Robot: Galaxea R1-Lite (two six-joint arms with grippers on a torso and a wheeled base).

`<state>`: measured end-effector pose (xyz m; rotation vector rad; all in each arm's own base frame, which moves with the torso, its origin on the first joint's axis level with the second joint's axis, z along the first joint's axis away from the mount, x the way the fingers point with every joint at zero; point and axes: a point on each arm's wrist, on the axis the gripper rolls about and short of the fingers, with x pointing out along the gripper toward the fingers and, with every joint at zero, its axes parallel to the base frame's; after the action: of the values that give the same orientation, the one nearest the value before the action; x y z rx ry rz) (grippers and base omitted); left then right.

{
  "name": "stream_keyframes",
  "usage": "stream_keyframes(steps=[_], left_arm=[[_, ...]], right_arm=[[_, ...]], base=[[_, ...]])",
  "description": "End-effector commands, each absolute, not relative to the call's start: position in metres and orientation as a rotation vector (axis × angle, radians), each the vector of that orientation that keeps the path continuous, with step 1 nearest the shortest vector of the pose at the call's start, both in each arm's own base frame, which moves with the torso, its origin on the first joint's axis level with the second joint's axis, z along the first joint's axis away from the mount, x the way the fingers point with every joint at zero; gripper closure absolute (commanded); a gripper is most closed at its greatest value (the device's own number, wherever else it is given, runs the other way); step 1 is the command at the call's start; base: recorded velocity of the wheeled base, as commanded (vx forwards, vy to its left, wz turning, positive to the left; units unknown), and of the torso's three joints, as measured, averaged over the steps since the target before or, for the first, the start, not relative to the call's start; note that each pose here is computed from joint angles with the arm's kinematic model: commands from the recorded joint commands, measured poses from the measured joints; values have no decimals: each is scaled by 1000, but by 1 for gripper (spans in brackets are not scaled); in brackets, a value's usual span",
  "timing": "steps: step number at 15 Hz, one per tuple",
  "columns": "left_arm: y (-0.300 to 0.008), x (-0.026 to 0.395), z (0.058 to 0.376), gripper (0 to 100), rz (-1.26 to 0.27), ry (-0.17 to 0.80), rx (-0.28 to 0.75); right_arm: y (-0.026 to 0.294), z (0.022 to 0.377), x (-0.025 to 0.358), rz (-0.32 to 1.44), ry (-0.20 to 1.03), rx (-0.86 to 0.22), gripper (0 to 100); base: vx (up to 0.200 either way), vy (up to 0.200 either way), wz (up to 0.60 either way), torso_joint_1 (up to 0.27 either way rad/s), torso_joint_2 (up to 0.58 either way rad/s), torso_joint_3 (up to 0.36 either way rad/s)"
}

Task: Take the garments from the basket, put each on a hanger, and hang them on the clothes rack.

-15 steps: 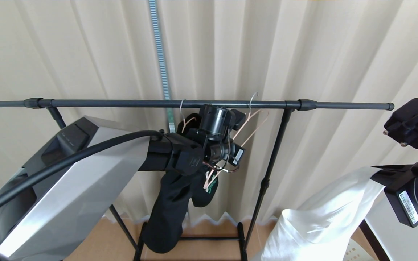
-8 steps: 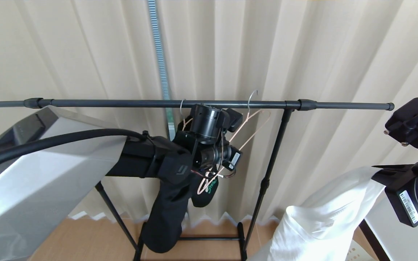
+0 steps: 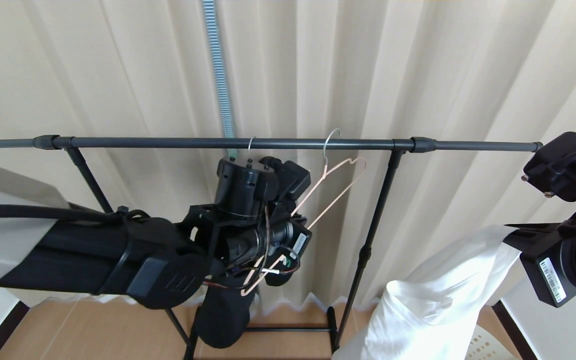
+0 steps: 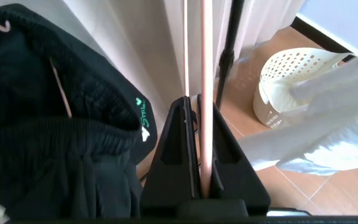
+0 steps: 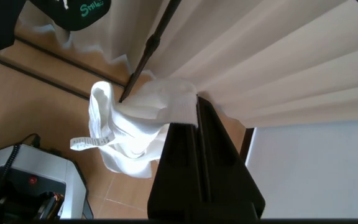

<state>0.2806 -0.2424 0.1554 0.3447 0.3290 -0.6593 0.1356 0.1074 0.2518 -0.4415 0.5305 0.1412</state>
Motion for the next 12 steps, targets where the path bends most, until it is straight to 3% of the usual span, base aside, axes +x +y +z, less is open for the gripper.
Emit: stream_keyframes(steps=[1, 7, 12], left_arm=[[-223, 258, 168, 100, -659, 297, 331], [-170, 198, 145, 100, -672, 264, 314], [-144, 167, 119, 100, -724, 106, 363]], right_arm=[[108, 251, 136, 141, 534, -445, 100], [118, 244, 147, 137, 526, -432, 100], [117, 255, 155, 68, 482, -440, 100]], base=[[0, 0, 0, 0, 0, 0], [0, 0, 0, 0, 0, 0], [0, 0, 0, 0, 0, 0]])
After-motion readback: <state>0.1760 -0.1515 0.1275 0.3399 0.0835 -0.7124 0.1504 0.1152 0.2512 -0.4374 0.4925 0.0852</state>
